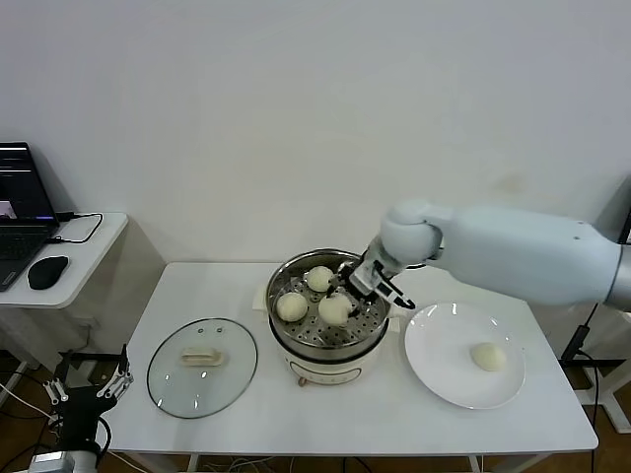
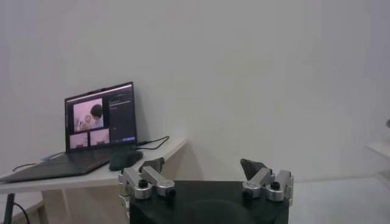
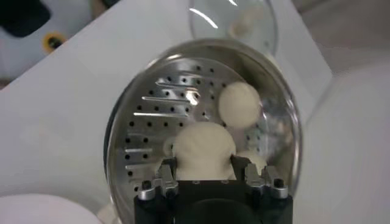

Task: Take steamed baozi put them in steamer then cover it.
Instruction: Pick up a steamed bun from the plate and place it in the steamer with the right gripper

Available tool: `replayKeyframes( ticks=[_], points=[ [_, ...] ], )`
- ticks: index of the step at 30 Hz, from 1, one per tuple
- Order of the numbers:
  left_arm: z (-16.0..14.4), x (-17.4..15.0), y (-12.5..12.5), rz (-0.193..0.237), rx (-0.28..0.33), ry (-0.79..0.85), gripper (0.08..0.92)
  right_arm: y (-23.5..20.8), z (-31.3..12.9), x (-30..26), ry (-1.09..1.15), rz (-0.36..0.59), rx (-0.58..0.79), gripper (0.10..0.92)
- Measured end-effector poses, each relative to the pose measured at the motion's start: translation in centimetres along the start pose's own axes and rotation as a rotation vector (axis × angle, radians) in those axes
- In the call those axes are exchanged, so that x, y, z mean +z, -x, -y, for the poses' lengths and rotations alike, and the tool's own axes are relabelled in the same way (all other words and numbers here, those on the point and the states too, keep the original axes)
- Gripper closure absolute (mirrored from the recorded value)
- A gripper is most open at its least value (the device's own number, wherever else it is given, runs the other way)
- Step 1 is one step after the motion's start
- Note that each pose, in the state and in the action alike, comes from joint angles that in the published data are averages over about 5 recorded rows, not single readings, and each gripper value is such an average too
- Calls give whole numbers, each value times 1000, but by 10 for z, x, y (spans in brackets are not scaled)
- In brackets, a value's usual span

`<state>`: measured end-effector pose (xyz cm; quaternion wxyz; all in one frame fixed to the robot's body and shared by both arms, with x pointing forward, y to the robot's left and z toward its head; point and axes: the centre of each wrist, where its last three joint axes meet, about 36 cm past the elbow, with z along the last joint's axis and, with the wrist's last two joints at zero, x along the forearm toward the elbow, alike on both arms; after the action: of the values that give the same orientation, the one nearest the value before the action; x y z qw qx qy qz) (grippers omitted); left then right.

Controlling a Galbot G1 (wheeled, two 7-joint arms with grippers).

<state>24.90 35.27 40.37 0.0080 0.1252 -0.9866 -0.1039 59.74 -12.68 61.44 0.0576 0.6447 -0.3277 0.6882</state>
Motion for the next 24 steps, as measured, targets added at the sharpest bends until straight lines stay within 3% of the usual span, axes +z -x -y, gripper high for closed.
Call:
replayKeyframes(
  ticks=[13,20,24],
  points=[
    [0,2,0,-3,-5,-3,177,22,0,-8,-187,38,-69,436],
    [0,2,0,-3,-5,-4,177,16,2,-3,-210,37,-50,257],
    [-1,2,0,-3,-4,-3,177,2,4,4,-195,20,-24,206]
  ],
)
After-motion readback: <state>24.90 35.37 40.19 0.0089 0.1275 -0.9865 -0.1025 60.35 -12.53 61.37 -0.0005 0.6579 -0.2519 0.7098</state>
